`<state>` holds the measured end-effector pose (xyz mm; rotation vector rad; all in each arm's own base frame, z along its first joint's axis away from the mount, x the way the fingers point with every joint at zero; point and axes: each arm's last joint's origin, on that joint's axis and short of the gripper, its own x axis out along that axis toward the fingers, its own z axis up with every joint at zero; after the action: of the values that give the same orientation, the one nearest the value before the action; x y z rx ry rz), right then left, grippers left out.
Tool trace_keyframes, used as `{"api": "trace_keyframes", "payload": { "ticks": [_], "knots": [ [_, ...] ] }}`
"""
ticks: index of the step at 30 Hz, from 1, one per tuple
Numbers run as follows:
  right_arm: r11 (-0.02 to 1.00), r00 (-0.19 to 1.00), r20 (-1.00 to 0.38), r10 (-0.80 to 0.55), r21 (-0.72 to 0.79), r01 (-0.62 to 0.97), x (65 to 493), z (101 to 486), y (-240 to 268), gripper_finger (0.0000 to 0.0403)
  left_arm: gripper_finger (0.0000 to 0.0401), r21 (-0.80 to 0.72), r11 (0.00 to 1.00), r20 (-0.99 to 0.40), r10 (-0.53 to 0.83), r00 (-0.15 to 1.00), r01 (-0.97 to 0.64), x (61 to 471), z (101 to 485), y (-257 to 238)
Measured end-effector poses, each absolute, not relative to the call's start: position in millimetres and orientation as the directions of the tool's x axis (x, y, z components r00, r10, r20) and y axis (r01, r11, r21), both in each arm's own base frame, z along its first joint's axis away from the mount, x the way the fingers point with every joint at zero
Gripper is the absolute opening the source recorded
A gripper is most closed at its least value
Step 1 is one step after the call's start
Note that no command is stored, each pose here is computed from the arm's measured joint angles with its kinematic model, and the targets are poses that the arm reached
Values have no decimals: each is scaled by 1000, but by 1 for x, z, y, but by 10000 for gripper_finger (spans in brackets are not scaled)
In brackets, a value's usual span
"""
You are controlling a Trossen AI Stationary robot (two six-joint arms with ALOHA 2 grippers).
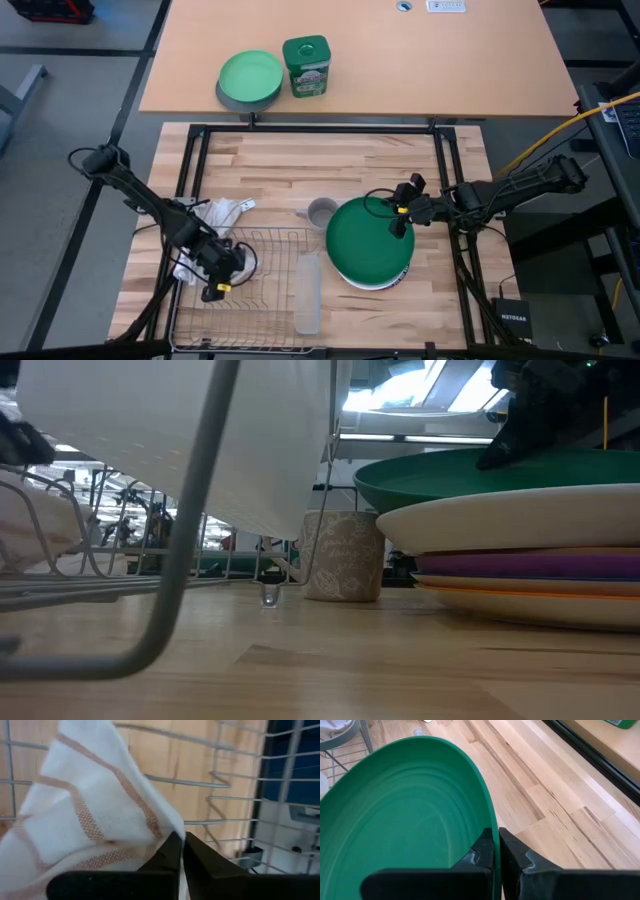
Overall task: Sort dishes
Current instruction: Put the green plate into the dish rack
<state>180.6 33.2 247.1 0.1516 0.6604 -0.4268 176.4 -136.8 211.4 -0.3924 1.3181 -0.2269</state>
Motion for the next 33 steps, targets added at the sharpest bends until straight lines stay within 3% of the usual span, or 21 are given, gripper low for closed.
{"api": "trace_keyframes", "payload": {
  "ticks": [6, 16, 25, 30, 33],
  "knots": [
    [903, 707, -623, -335, 2, 430, 181, 247, 33, 11, 2, -343, 938, -905, -317, 283, -45, 173, 259, -132],
    [903, 708, -622, -335, 3, 429, 181, 247, 33, 10, 1, 67, 980, -878, 147, 456, -187, 146, 355, -95],
    [903, 708, -622, -335, 2, 429, 181, 247, 33, 10, 0, 308, 862, -601, 504, 620, -402, 135, 401, -66],
    [903, 708, -622, -334, 3, 429, 181, 247, 33, 12, 0, 389, 727, -445, 686, 575, -566, 139, 406, -49],
    [903, 708, -622, -335, 2, 429, 181, 247, 33, 11, 0, 392, 676, -428, 734, 527, -624, 143, 407, -39]
  ]
}}
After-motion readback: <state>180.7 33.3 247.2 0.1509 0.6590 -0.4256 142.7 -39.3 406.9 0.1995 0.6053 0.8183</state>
